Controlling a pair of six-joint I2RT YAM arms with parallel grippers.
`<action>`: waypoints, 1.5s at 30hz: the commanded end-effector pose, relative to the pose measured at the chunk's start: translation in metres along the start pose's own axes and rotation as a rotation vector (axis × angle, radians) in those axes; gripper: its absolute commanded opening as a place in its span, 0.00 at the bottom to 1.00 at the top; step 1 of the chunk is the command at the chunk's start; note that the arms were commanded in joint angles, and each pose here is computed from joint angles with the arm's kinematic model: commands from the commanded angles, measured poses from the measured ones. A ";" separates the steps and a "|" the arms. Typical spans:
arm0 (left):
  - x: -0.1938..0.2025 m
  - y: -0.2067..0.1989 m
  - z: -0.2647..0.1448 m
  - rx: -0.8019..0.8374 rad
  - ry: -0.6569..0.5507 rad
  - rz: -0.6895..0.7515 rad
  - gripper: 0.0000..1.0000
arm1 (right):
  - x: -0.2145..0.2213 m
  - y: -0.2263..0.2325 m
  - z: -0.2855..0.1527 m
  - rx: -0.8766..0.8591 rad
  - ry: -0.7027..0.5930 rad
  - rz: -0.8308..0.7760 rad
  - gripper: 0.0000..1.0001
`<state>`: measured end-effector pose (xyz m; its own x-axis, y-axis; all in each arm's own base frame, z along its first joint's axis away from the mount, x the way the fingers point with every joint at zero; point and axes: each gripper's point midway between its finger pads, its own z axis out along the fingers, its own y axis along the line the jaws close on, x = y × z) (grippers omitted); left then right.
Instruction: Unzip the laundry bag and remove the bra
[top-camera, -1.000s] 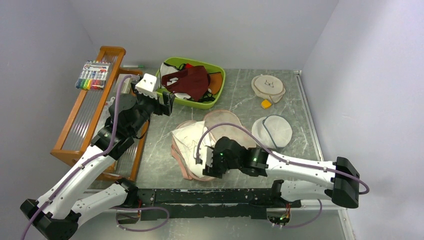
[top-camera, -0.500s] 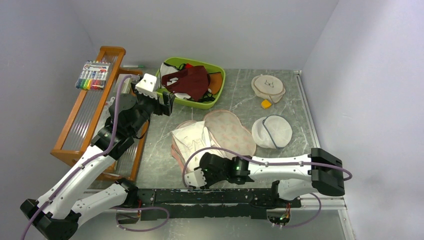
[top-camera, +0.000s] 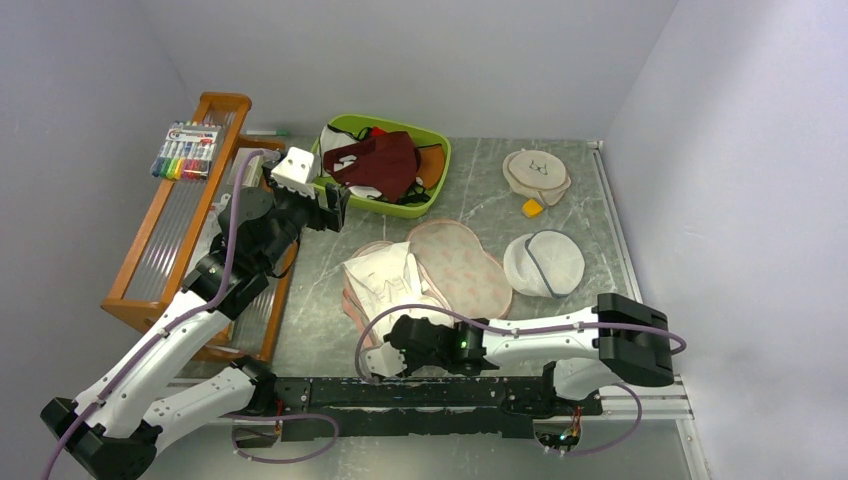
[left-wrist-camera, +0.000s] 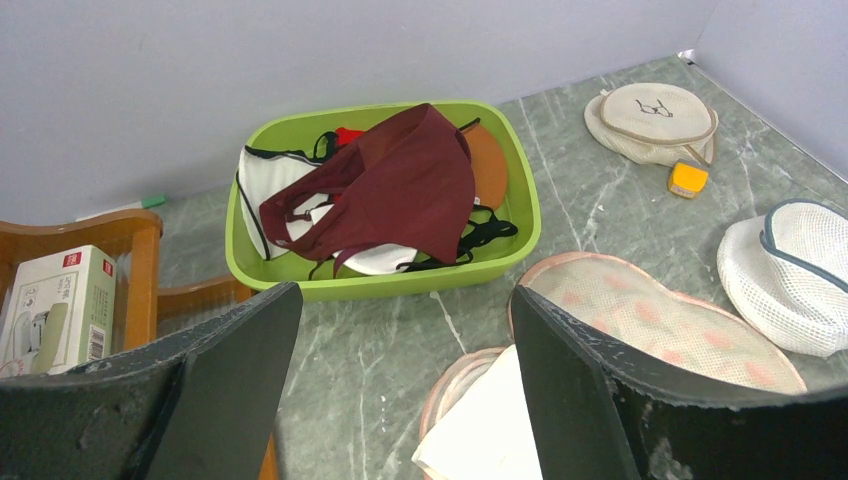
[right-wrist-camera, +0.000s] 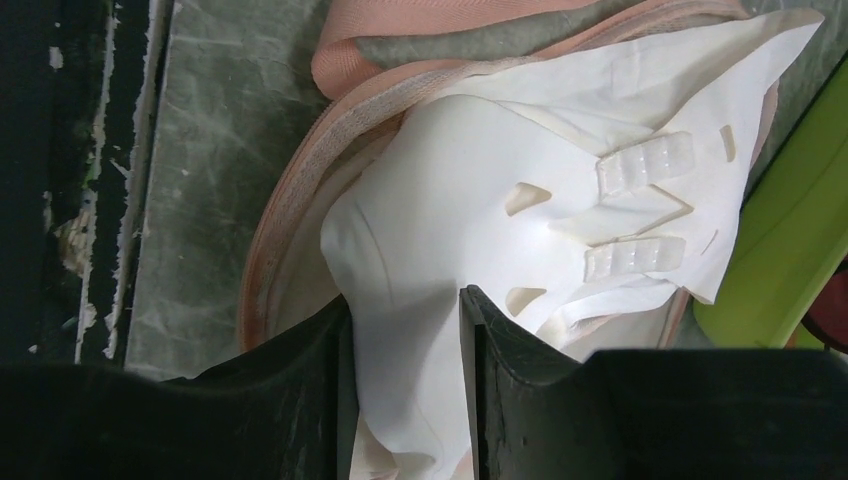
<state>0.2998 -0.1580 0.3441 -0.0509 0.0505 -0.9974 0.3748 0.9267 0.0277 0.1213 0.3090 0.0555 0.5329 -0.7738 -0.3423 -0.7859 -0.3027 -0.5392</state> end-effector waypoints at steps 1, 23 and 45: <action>-0.017 0.002 -0.001 0.000 -0.035 -0.012 0.88 | 0.003 -0.003 0.007 0.037 0.015 -0.034 0.37; -0.018 0.002 -0.003 -0.003 -0.041 -0.016 0.88 | -0.036 -0.134 -0.139 0.533 -0.575 0.427 0.00; -0.023 0.004 -0.008 -0.005 -0.060 -0.021 0.88 | 0.012 -0.239 -0.163 0.690 -0.659 1.114 0.00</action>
<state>0.2992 -0.1576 0.3437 -0.0530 0.0514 -0.9973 0.3749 0.9267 0.0278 0.2303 0.2887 0.2612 -0.0019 -0.0977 -0.9952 -0.7895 0.6110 -0.0585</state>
